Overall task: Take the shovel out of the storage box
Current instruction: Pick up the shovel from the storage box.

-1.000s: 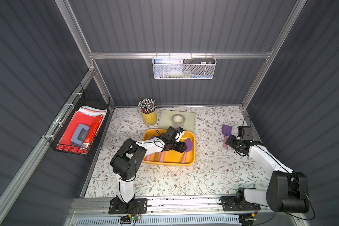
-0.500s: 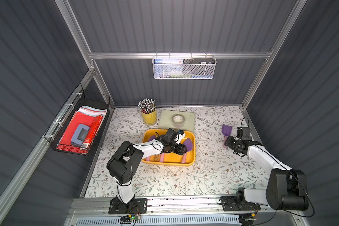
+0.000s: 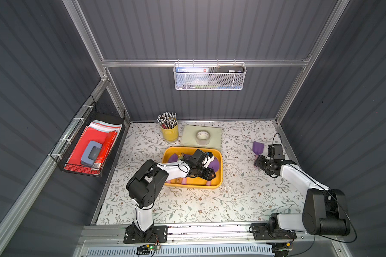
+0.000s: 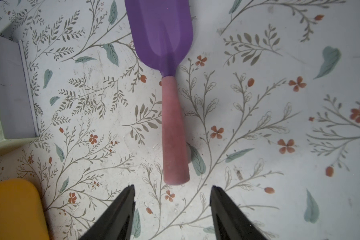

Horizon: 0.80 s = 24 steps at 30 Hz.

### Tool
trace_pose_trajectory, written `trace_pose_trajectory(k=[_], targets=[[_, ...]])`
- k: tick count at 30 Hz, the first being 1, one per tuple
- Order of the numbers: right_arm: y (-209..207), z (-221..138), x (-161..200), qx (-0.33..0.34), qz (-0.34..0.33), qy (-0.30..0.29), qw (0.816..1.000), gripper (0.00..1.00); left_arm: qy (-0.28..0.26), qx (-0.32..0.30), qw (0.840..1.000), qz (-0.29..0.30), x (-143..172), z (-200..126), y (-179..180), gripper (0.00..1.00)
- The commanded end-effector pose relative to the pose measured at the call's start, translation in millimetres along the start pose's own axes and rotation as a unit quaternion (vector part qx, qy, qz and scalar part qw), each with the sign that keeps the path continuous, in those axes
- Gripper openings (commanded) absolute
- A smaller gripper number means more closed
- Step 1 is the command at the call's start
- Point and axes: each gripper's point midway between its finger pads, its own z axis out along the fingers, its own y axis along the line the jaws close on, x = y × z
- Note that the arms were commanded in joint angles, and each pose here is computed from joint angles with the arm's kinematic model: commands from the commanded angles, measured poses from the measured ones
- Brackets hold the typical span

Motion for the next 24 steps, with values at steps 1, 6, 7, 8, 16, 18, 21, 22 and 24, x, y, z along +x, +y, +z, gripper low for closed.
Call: trace_pose_trajectory(k=[1, 6, 7, 8, 16, 18, 21, 22, 24], targets=[[0.4, 4.1, 5.9, 0.000, 0.002, 0.007, 1.000, 0.62, 0.030, -0.002, 1.000, -0.009, 11.6, 9.8, 1.9, 0.55], [-0.8, 5.5, 6.2, 0.003, 0.000, 0.008, 1.000, 0.62, 0.040, -0.008, 0.999, -0.012, 19.2, 19.9, 5.8, 0.45], [-0.6, 5.9, 6.3, 0.003, 0.000, 0.008, 1.000, 0.62, 0.042, -0.007, 0.999, -0.013, 20.2, 21.8, 5.7, 0.44], [-0.9, 6.3, 6.6, 0.003, 0.000, 0.009, 1.000, 0.63, 0.043, -0.006, 0.999, -0.013, 21.4, 23.6, 5.9, 0.43], [-1.1, 9.0, 9.4, 0.003, 0.001, 0.013, 1.000, 0.63, 0.042, -0.013, 0.999, -0.016, 25.3, 29.2, 10.5, 0.25], [-1.3, 9.4, 10.2, 0.002, 0.001, 0.013, 1.000, 0.63, 0.038, -0.015, 0.999, -0.015, 22.5, 25.7, 9.4, 0.21], [-1.2, 10.2, 10.4, 0.001, 0.001, 0.014, 1.000, 0.63, 0.020, -0.021, 0.999, -0.014, 10.6, 19.3, 6.8, 0.17], [-1.0, 10.6, 10.4, 0.001, 0.001, 0.014, 1.000, 0.63, 0.015, -0.023, 1.000, -0.014, 7.8, 17.7, 6.5, 0.16], [-0.7, 11.7, 11.3, 0.000, 0.001, 0.015, 1.000, 0.62, 0.008, -0.029, 0.999, -0.013, 1.6, 14.5, 6.1, 0.14]])
